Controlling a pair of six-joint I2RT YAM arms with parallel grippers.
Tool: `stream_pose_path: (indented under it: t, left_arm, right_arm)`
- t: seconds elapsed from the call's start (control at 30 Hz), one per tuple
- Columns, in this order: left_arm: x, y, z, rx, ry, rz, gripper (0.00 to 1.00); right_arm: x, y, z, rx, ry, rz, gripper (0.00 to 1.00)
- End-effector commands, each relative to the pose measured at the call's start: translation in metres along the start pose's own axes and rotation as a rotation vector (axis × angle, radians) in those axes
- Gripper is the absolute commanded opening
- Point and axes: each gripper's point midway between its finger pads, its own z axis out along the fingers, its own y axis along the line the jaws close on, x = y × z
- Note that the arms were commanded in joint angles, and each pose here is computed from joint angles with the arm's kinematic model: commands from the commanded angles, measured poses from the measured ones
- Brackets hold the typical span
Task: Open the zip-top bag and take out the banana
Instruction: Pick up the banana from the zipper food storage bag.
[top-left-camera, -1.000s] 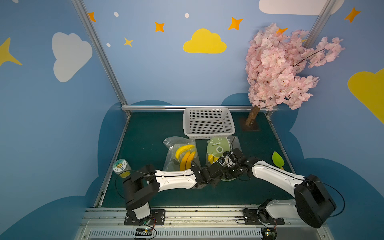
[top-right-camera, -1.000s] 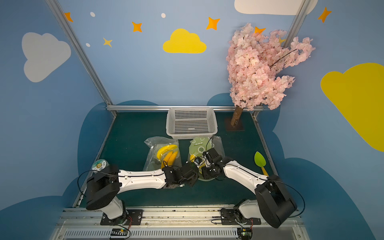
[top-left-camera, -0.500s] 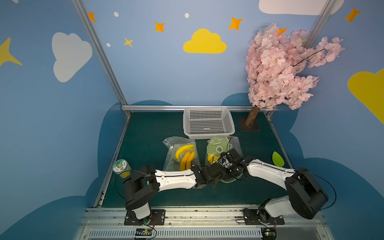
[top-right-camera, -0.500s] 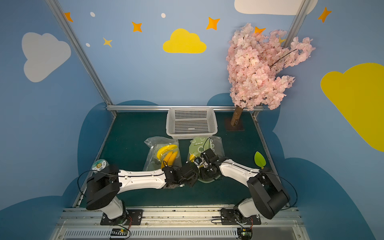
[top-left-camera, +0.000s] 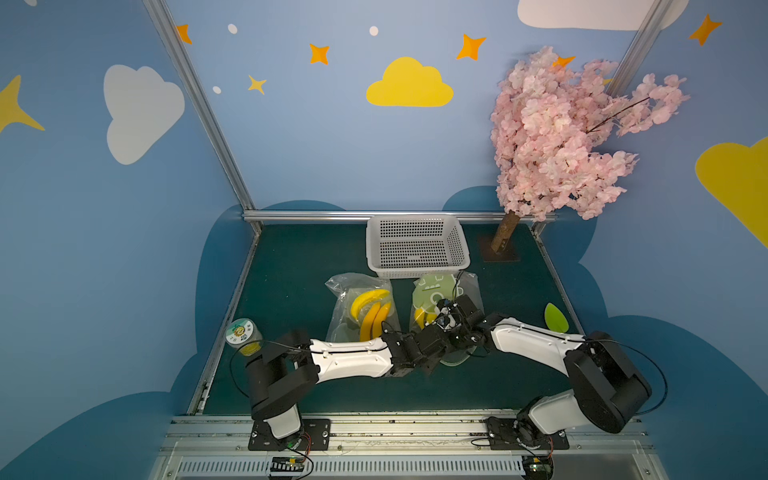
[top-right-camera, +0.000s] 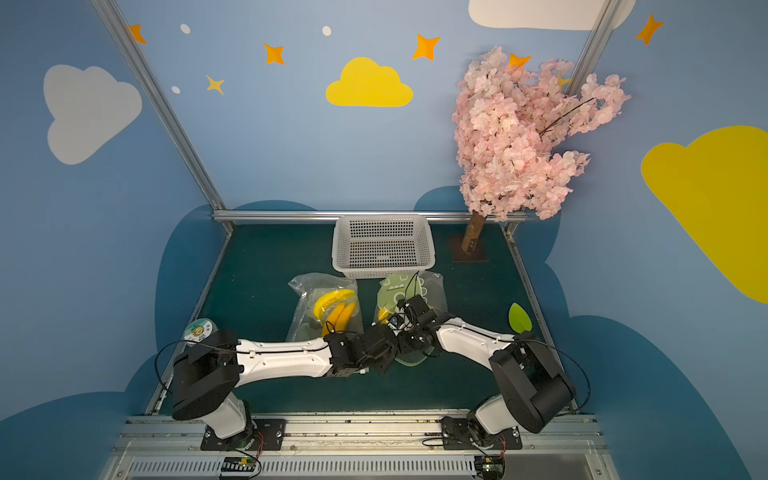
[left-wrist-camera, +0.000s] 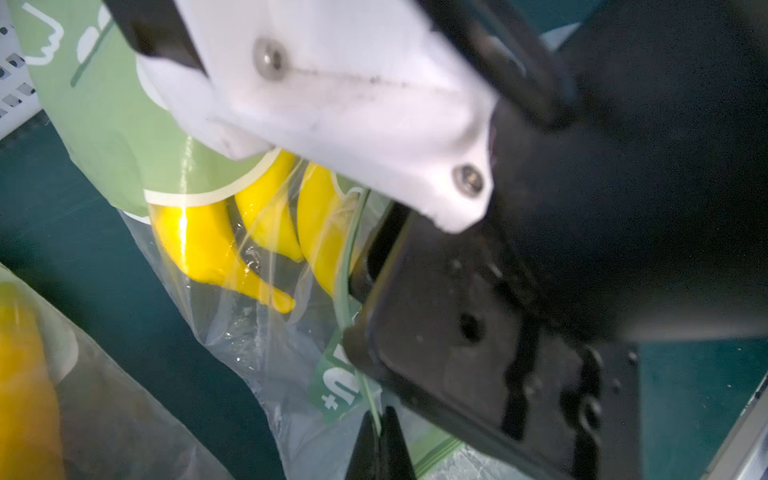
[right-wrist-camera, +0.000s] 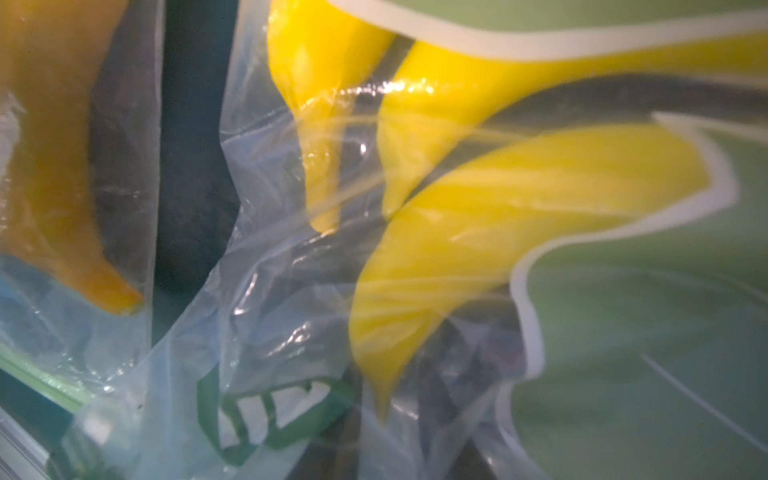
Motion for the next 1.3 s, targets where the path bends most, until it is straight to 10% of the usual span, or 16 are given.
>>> stream_pose_path:
  t: [0.0, 0.17, 0.83, 1.27]
  left_arm:
    - [0.0, -0.002, 0.002, 0.009, 0.017, 0.001, 0.03]
    - [0.001, 0.0, 0.003, 0.006, 0.016, -0.007, 0.03]
    - [-0.004, 0.026, 0.025, -0.152, 0.077, -0.027, 0.03]
    - [-0.021, 0.034, 0.024, -0.13, 0.01, -0.047, 0.03]
  right_arm:
    - [-0.006, 0.002, 0.005, -0.002, -0.005, -0.013, 0.19]
    - [-0.001, 0.001, 0.009, 0.0, 0.032, -0.017, 0.0]
    - [0.079, 0.039, -0.042, -0.222, 0.323, 0.035, 0.0]
    - [0.084, 0.072, -0.085, -0.427, 0.267, 0.012, 0.0]
